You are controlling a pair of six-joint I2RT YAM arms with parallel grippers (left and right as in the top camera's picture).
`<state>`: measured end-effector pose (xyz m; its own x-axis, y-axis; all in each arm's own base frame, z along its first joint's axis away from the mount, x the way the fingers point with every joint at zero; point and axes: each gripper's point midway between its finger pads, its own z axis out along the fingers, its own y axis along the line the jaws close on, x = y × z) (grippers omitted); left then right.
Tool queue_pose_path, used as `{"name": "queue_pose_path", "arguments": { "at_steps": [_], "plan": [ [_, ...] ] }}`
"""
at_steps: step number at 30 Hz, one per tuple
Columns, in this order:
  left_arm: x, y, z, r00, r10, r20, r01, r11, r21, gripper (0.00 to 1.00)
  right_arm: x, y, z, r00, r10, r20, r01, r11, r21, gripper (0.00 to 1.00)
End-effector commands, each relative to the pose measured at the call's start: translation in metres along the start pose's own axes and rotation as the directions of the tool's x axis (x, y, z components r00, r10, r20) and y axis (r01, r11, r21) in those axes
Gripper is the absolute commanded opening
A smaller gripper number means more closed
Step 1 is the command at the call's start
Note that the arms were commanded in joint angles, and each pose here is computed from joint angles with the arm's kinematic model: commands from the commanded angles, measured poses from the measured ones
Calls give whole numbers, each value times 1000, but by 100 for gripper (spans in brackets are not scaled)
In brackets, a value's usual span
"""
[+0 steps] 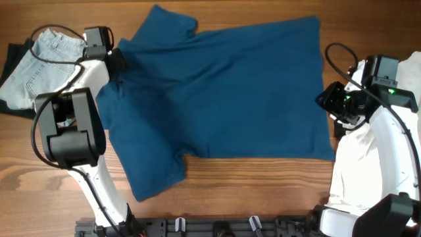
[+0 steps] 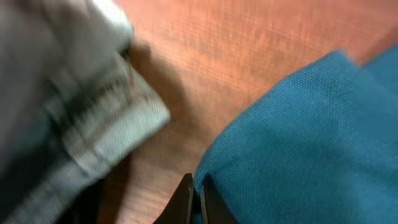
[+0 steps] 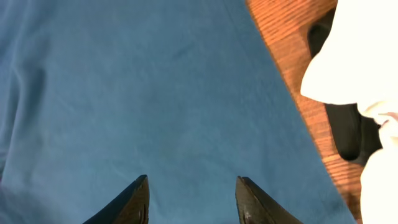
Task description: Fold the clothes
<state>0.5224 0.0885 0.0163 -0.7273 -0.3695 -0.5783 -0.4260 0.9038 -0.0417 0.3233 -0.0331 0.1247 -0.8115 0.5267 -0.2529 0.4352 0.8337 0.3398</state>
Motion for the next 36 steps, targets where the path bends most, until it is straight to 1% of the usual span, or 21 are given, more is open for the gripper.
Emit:
{"name": "queue_pose_path", "arguments": {
  "at_steps": [1,4,5,6,8,10,12,14,15,16,17,18,21,23,25,27,30,32,34,35,36],
  "plan": [
    [-38,7,-10,996,-30,85,34,998,-47,8,-2,4,0,1000,6,4,-6,1000,-19,46],
    [-47,13,-23,996,-29,90,36,996,-76,19,2,0,9,999,-2,-32,2,1000,-6,52],
    [-54,13,-33,994,-32,103,39,997,-72,25,6,-2,14,998,-6,-57,6,1000,2,52],
    [-62,13,-45,992,-38,123,46,997,-65,47,11,-5,21,996,-6,-91,7,1000,12,52],
    [-80,11,-76,984,-48,172,56,997,-44,60,20,-7,32,988,-14,-152,16,1000,15,52],
    [-86,9,-103,983,-51,178,54,998,-14,64,28,2,43,975,-85,-204,77,996,-49,52],
    [-76,5,-125,991,-44,126,41,999,26,65,36,7,56,961,-119,-249,103,992,-77,49],
    [-49,2,-141,1000,-27,9,26,997,68,65,46,7,72,943,-132,-305,115,991,-73,48],
    [-34,1,-146,998,-18,-57,23,997,79,67,56,6,78,928,-127,-349,111,992,-66,48],
    [-12,2,-149,989,-7,-148,20,996,88,71,70,5,84,905,-123,-407,111,992,-53,51],
    [14,5,-154,967,2,-256,20,996,85,72,84,0,87,878,-110,-466,115,993,-18,58],
    [35,10,-158,942,0,-337,22,998,61,72,97,-10,87,853,-54,-519,99,993,59,60],
    [69,22,-171,883,0,-470,8,1000,15,70,116,-31,84,812,34,-583,105,974,202,61],
    [83,34,-179,848,-14,-530,3,1000,-22,65,126,-43,83,800,71,-596,102,963,251,60],
    [92,48,-186,815,-74,-575,40,997,-71,62,139,-55,86,791,97,-604,102,953,287,59],
    [97,65,-191,786,-135,-603,80,990,-117,56,152,-64,95,793,116,-598,85,951,297,56],
    [108,90,-193,739,-225,-635,146,974,-176,56,159,-75,105,806,189,-561,8,944,329,47],
    [120,103,-189,708,-267,-654,176,963,-203,55,151,-76,109,823,216,-526,-37,943,330,36],
    [132,110,-185,681,-313,-662,206,949,-237,57,145,-75,112,826,247,-506,-89,944,316,30],
    [140,113,-182,666,-324,-672,213,946,-245,56,140,-72,113,830,250,-498,-107,949,298,24],
    [148,114,-179,658,-328,-678,213,944,-251,57,136,-70,113,832,256,-492,-126,951,282,14]
  ]
}}
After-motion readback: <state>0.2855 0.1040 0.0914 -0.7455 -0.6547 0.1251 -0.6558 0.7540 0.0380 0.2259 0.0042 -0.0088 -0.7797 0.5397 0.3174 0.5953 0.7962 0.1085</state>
